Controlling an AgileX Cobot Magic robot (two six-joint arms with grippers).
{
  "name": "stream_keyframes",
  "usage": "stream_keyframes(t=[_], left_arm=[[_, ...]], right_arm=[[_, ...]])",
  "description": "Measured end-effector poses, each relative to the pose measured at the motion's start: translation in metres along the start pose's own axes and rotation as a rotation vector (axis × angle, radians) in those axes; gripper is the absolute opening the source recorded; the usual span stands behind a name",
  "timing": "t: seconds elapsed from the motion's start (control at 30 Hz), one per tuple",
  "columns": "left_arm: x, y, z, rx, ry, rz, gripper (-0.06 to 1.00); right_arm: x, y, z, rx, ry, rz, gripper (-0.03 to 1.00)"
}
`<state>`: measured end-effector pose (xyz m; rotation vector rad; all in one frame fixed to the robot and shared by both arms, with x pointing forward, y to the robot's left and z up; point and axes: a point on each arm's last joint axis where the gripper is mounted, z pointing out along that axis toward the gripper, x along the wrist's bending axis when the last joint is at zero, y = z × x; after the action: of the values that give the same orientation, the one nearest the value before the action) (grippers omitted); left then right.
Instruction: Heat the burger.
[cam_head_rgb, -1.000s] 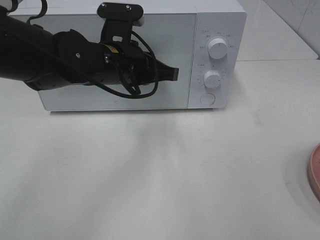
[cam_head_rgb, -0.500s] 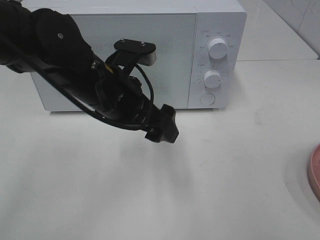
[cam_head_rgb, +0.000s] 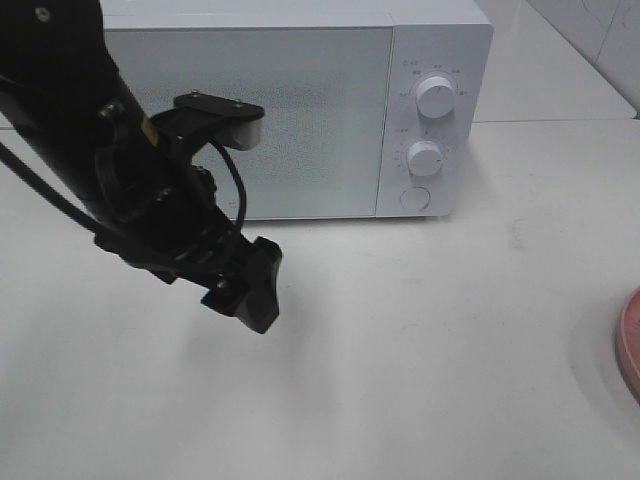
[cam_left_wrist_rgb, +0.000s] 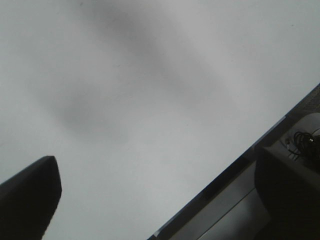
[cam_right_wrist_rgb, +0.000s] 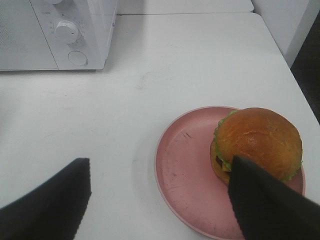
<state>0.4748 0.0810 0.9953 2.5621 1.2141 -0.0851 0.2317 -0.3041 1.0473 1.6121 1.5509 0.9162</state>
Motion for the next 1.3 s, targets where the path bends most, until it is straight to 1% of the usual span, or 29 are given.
stream_keyframes(t=[0.03, 0.07, 0.1, 0.13, 0.2, 0.23, 0.3, 0.33, 0.37, 0.4, 0.43, 0.47, 0.5, 0.53, 0.57, 0.6, 0.7, 0.77, 0.83, 0.87, 0.9, 0.97, 1.0, 1.03, 1.07, 1.13, 1.17, 1.27, 1.3], left_arm=[[0.0, 0.0, 0.0, 0.0, 0.0, 0.0, 0.97], [0.01, -0.003, -0.009, 0.013, 0.012, -0.038, 0.97], [0.015, -0.005, -0.012, 0.015, 0.017, -0.052, 0.97], [0.015, -0.005, -0.012, 0.015, 0.017, -0.052, 0.97], [0.033, -0.014, -0.024, 0.011, 0.032, -0.114, 0.97], [0.033, -0.014, -0.024, 0.011, 0.032, -0.114, 0.97], [0.066, -0.035, -0.041, 0.004, 0.06, -0.237, 0.97], [0.066, -0.035, -0.041, 0.004, 0.06, -0.237, 0.97], [0.073, -0.041, -0.044, 0.01, 0.064, -0.262, 0.97], [0.088, -0.054, -0.052, 0.009, 0.077, -0.32, 0.97], [0.088, -0.054, -0.052, 0.009, 0.077, -0.32, 0.97], [0.095, -0.061, -0.057, 0.005, 0.086, -0.349, 0.97], [0.105, -0.074, -0.066, -0.006, 0.102, -0.402, 0.97], [0.105, -0.074, -0.066, -0.006, 0.102, -0.402, 0.97], [0.11, -0.081, -0.072, -0.017, 0.115, -0.427, 0.97], [0.118, -0.095, -0.083, -0.033, 0.146, -0.468, 0.97], [0.121, -0.102, -0.088, -0.042, 0.162, -0.488, 0.97], [0.124, -0.125, -0.103, -0.075, 0.206, -0.562, 0.97], [0.123, -0.131, -0.106, -0.086, 0.218, -0.571, 0.97], [0.118, -0.141, -0.113, -0.112, 0.241, -0.572, 0.97], [0.118, -0.141, -0.113, -0.112, 0.241, -0.572, 0.97], [0.107, -0.153, -0.119, -0.15, 0.261, -0.564, 0.97], [0.107, -0.153, -0.119, -0.15, 0.261, -0.564, 0.97], [0.1, -0.162, -0.123, -0.177, 0.279, -0.553, 0.97], [0.1, -0.162, -0.123, -0.177, 0.279, -0.553, 0.97], [0.089, -0.176, -0.127, -0.218, 0.309, -0.536, 0.97], [0.089, -0.176, -0.127, -0.218, 0.309, -0.536, 0.97], [0.075, -0.195, -0.13, -0.28, 0.345, -0.516, 0.97], [0.075, -0.195, -0.13, -0.28, 0.345, -0.516, 0.97]], right_arm=[[0.0, 0.0, 0.0, 0.0, 0.0, 0.0, 0.75], [0.0, 0.0, 0.0, 0.0, 0.0, 0.0, 0.75], [0.0, 0.0, 0.0, 0.0, 0.0, 0.0, 0.75], [0.0, 0.0, 0.0, 0.0, 0.0, 0.0, 0.75], [0.0, 0.0, 0.0, 0.0, 0.0, 0.0, 0.75], [0.0, 0.0, 0.0, 0.0, 0.0, 0.0, 0.75], [0.0, 0.0, 0.0, 0.0, 0.0, 0.0, 0.75], [0.0, 0.0, 0.0, 0.0, 0.0, 0.0, 0.75], [0.0, 0.0, 0.0, 0.0, 0.0, 0.0, 0.75], [0.0, 0.0, 0.0, 0.0, 0.0, 0.0, 0.75], [0.0, 0.0, 0.0, 0.0, 0.0, 0.0, 0.75], [0.0, 0.0, 0.0, 0.0, 0.0, 0.0, 0.75], [0.0, 0.0, 0.0, 0.0, 0.0, 0.0, 0.75], [0.0, 0.0, 0.0, 0.0, 0.0, 0.0, 0.75], [0.0, 0.0, 0.0, 0.0, 0.0, 0.0, 0.75], [0.0, 0.0, 0.0, 0.0, 0.0, 0.0, 0.75], [0.0, 0.0, 0.0, 0.0, 0.0, 0.0, 0.75], [0.0, 0.0, 0.0, 0.0, 0.0, 0.0, 0.75], [0.0, 0.0, 0.0, 0.0, 0.0, 0.0, 0.75], [0.0, 0.0, 0.0, 0.0, 0.0, 0.0, 0.75], [0.0, 0.0, 0.0, 0.0, 0.0, 0.0, 0.75], [0.0, 0.0, 0.0, 0.0, 0.0, 0.0, 0.75], [0.0, 0.0, 0.0, 0.0, 0.0, 0.0, 0.75], [0.0, 0.0, 0.0, 0.0, 0.0, 0.0, 0.75], [0.0, 0.0, 0.0, 0.0, 0.0, 0.0, 0.75], [0.0, 0.0, 0.0, 0.0, 0.0, 0.0, 0.75], [0.0, 0.0, 0.0, 0.0, 0.0, 0.0, 0.75], [0.0, 0.0, 0.0, 0.0, 0.0, 0.0, 0.75], [0.0, 0.0, 0.0, 0.0, 0.0, 0.0, 0.75]])
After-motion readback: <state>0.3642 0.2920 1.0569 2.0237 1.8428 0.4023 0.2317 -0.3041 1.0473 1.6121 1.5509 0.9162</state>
